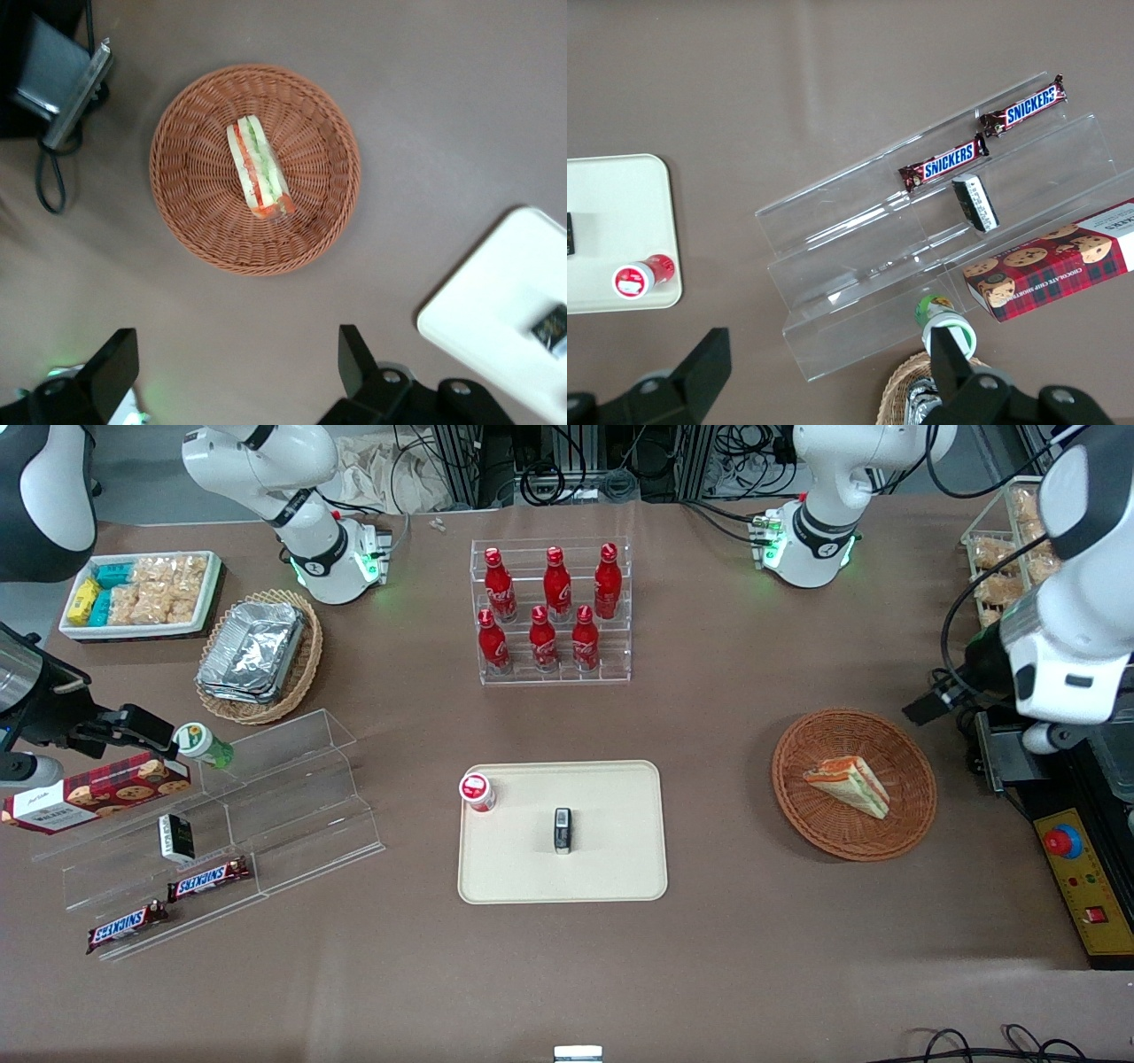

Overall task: Place sandwich from basket to tray
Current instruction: 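Lower the open left gripper around the wrapped sandwich in the basket, then close the left gripper on the sandwich and lift it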

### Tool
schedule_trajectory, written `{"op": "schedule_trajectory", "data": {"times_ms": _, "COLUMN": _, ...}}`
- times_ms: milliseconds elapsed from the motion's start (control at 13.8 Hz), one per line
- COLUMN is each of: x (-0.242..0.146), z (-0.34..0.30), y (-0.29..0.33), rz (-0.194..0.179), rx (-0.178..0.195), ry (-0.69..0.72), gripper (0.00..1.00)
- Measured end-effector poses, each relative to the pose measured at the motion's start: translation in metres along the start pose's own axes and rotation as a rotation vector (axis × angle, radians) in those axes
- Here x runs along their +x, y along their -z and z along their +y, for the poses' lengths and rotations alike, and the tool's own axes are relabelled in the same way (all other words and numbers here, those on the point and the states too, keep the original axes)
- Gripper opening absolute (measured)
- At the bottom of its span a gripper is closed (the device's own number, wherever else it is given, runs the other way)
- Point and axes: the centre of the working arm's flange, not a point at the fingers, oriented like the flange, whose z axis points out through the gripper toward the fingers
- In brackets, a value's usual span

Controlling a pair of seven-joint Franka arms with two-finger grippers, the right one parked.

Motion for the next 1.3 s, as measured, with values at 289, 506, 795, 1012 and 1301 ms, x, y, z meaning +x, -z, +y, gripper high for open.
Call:
{"op": "schedule_trajectory", "data": {"times_ms": 289, "x": 0.013, "z": 0.009, "y": -0.105, "rz": -0.002, "rx": 0.007, "ry": 0.175, "gripper": 1.00}}
{"op": "schedule_trajectory", "data": {"times_ms": 506, "x": 0.020, "z": 0.015, "y": -0.186, "rz": -0.011, "rx": 0.025, "ry": 0.269, "gripper": 1.00}}
{"op": "schedule_trajectory", "data": {"times_ms": 795, "x": 0.025, "z": -0.001, "y": -0.261, "rz": 0.025, "rx": 0.001, "ry": 0.320, "gripper": 1.00}}
{"op": "schedule_trajectory", "data": {"times_ms": 1012, "x": 0.031, "z": -0.010, "y": -0.282, "rz": 0.034, "rx": 0.015, "ry": 0.325, "gripper": 1.00}}
{"op": "schedule_trajectory", "data": {"times_ms": 1301, "x": 0.036, "z": -0.006, "y": -0.314, "rz": 0.050, "rx": 0.008, "ry": 0.319, "gripper": 0.97}}
